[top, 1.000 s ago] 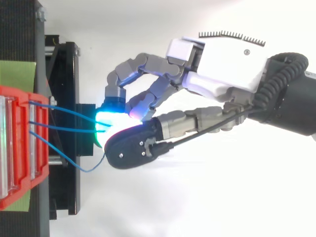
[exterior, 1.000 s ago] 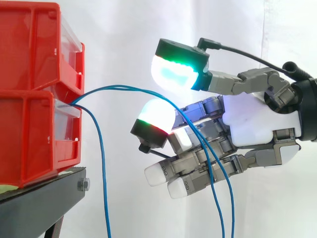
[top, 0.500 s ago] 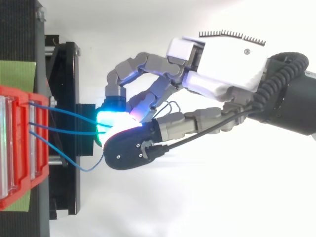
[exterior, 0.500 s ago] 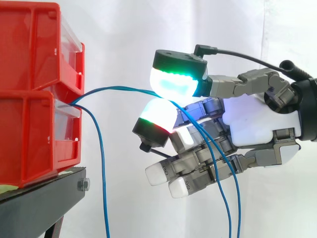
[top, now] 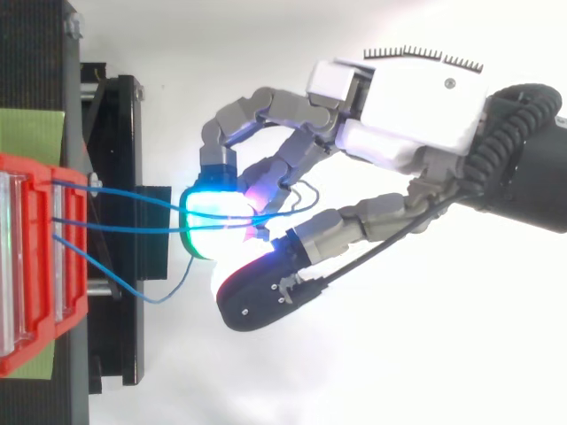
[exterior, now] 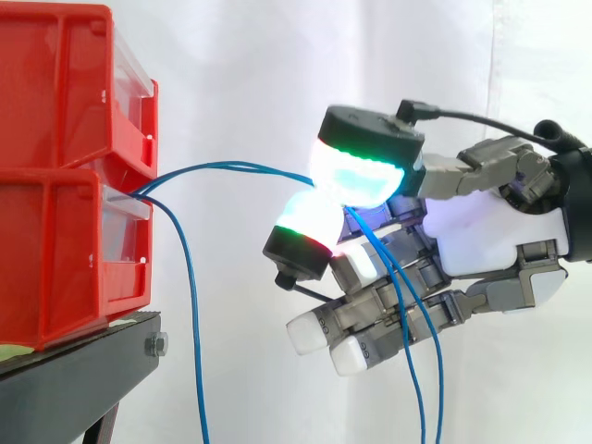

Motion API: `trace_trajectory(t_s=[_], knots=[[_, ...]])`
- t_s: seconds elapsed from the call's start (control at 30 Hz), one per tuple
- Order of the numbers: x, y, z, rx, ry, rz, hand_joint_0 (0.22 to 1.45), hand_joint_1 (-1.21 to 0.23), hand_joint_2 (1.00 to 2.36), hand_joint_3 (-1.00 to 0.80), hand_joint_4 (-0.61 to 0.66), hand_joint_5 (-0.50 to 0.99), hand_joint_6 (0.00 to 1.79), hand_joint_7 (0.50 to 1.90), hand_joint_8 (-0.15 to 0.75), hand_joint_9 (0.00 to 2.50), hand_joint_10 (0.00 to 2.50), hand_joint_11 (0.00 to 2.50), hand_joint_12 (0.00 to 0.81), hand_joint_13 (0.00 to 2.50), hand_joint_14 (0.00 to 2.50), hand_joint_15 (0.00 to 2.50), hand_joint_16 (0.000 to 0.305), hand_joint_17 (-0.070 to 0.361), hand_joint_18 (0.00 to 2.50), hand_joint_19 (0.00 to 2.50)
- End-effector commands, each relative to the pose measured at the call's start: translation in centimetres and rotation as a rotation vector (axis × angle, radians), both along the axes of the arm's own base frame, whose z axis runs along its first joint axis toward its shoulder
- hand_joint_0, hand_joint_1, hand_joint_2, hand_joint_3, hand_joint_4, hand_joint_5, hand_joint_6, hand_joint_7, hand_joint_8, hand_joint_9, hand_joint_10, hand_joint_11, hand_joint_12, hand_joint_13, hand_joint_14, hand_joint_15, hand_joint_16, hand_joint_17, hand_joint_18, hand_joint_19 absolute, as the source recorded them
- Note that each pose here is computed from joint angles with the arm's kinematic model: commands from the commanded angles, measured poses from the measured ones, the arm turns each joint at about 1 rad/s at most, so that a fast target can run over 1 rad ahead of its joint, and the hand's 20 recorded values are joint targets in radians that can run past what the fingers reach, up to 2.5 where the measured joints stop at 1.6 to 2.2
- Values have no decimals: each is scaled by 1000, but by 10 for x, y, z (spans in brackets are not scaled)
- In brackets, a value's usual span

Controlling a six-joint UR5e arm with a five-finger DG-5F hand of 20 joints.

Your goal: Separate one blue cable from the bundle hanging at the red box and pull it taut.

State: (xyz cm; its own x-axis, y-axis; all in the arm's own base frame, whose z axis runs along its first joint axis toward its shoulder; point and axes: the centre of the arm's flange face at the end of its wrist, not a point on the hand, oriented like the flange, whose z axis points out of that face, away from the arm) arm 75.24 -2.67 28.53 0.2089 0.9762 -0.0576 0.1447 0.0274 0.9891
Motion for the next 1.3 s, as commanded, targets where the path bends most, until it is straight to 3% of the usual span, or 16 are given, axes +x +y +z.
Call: trace_trajectory(t_s=[0.0,0.13,0.23,0.4,0.63,0.77,0.9,1.07,1.27], knots=[[-2,-3,5,-3,1,-1,445,-868,1000,-500,164,-122,941,1124,388,1148,14,709,357,800,10,314,45,100,782,371],[-3,-5,12,-19,-2,-2,426,-683,1000,-500,163,-125,937,1082,401,1162,13,695,374,808,9,307,48,108,793,386],[-4,-6,15,-26,-5,-2,559,-510,1000,-500,142,-125,925,1160,376,1177,15,713,331,795,11,337,39,88,733,437],[-4,-9,15,-27,-5,-5,598,-593,1010,-393,123,-116,924,1206,376,1200,18,718,329,802,13,342,38,86,737,450],[-4,-10,16,-30,-9,-10,621,-819,1019,-193,163,-119,934,1226,380,1188,18,743,333,812,12,354,39,88,757,453],[-4,-10,15,-33,-7,-6,658,-855,1022,-157,133,-123,934,1289,376,1170,17,750,333,811,11,348,39,87,761,449],[-4,-10,15,-33,-4,-6,726,-877,1015,-287,66,-142,948,1238,353,1095,17,736,327,766,12,345,39,88,735,420],[-4,-11,15,-33,-7,-8,779,-888,1001,-482,89,-148,948,1323,342,1060,15,721,321,749,11,327,39,88,720,394],[-4,-11,15,-33,-4,-8,724,-914,1000,-500,125,-150,951,1268,331,1043,18,717,321,737,11,320,39,87,714,376]])
